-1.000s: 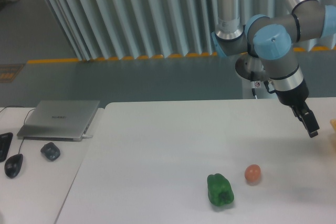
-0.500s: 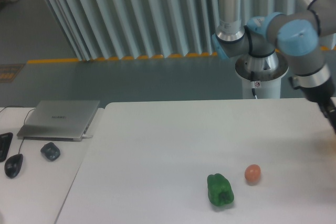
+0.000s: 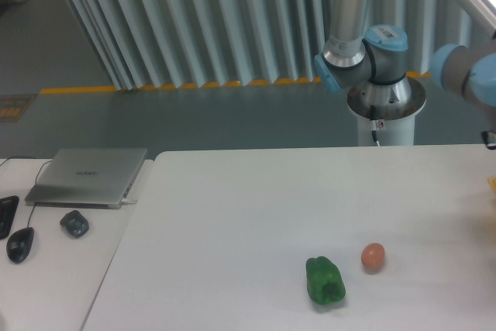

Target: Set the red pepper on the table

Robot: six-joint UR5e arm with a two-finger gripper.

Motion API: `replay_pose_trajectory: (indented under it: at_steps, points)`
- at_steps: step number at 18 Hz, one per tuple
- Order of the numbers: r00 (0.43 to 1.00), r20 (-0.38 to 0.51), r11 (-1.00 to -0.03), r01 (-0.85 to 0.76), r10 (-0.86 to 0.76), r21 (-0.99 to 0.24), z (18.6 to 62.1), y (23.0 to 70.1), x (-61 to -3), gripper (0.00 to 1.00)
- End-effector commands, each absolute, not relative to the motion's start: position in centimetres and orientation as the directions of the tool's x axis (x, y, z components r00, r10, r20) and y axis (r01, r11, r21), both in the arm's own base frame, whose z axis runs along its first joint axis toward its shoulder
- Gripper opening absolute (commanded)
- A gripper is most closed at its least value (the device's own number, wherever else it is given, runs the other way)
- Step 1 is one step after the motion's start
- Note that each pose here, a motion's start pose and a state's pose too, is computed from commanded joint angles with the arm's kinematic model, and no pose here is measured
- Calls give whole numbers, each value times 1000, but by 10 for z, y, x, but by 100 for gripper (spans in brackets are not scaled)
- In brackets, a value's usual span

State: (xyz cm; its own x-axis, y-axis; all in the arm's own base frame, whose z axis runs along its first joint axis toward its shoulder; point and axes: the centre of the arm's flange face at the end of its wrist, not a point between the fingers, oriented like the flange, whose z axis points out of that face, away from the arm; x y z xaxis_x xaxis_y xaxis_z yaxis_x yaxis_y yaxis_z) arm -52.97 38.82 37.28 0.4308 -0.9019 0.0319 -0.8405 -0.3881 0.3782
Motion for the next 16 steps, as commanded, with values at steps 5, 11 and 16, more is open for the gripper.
replay_pose_trajectory:
  at_steps: [5, 11, 16]
  points:
    - [419, 16, -378, -834, -908, 401, 357, 385, -561, 100]
    - [420, 68, -365, -848, -905, 384, 333, 363, -584, 100]
    - [425, 94, -365, -854, -900, 371, 318, 341, -605, 100]
